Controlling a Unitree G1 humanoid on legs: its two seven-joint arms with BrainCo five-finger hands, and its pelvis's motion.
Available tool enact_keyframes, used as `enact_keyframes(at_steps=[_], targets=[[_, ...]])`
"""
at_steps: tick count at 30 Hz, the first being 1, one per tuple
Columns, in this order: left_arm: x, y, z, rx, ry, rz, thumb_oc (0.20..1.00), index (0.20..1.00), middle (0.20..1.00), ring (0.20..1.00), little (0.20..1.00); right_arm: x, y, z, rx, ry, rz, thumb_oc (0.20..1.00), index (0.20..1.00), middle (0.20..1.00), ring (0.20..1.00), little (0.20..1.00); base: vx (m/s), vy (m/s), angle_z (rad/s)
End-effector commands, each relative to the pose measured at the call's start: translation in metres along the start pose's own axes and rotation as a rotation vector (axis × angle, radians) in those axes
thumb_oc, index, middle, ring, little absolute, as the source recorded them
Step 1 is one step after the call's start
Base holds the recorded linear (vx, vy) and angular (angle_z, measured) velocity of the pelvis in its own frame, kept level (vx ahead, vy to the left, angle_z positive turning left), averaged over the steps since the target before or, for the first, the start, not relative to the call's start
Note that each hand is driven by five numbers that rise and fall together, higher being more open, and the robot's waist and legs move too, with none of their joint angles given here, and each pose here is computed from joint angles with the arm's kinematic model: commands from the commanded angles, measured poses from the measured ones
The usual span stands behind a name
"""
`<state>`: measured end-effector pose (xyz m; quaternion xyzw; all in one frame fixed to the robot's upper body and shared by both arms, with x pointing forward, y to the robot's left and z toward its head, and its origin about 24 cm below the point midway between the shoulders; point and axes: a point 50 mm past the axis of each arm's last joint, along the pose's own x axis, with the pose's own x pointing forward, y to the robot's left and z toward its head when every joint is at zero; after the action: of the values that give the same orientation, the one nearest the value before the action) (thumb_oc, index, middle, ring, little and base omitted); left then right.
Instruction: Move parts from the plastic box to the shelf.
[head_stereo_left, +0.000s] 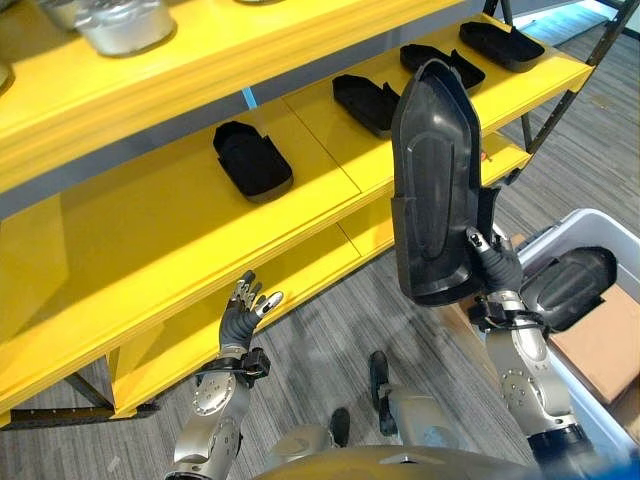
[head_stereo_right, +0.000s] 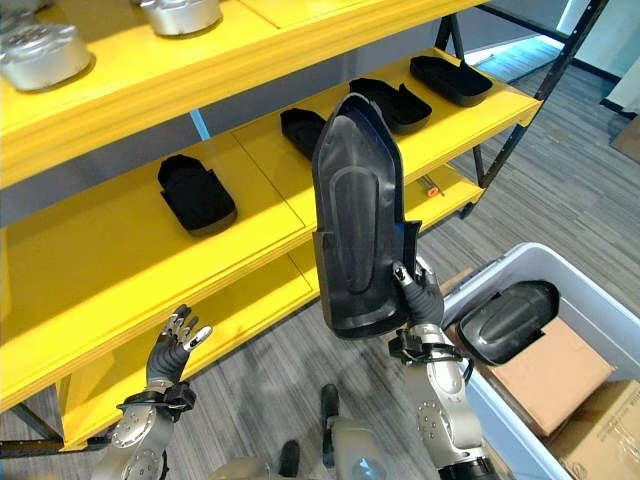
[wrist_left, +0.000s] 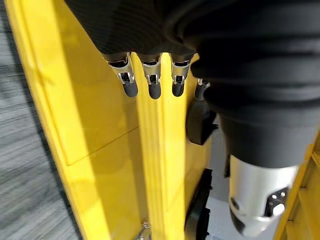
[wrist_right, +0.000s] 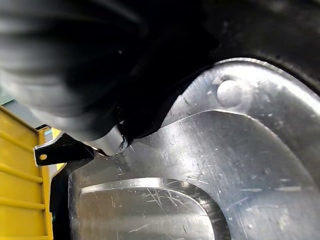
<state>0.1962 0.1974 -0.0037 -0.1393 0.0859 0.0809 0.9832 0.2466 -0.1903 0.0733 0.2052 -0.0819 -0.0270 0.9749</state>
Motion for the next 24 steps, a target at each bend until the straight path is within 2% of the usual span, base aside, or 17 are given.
enact_keyframes(at_steps=[1,9,15,24], targets=[[0.002,0.007,0.023,0.001,-0.111,-0.006,1.0,1.0,1.0,1.0,1.0,0.011,0.02,0.037,0.062,-0.203,0.103,0.2,0.2,0.2,0.2,0.2,0.03,-0.003,0.47],[0.0,0.011,0.027,0.007,-0.116,0.026,1.0,1.0,1.0,1.0,1.0,0.009,0.008,0.037,0.052,-0.208,0.012,0.2,0.2,0.2,0.2,0.2,0.06,0.075,0.57],[0.009,0.007,0.039,0.017,-0.166,-0.01,1.0,1.0,1.0,1.0,1.0,0.013,0.018,0.039,0.056,-0.223,0.046,0.2,0.2,0.2,0.2,0.2,0.05,0.326,-0.16],[0.015,0.01,0.052,0.069,-0.204,-0.011,1.0,1.0,1.0,1.0,1.0,0.01,0.025,0.012,0.097,-0.098,0.071,0.2,0.2,0.2,0.2,0.2,0.04,0.21,0.56]])
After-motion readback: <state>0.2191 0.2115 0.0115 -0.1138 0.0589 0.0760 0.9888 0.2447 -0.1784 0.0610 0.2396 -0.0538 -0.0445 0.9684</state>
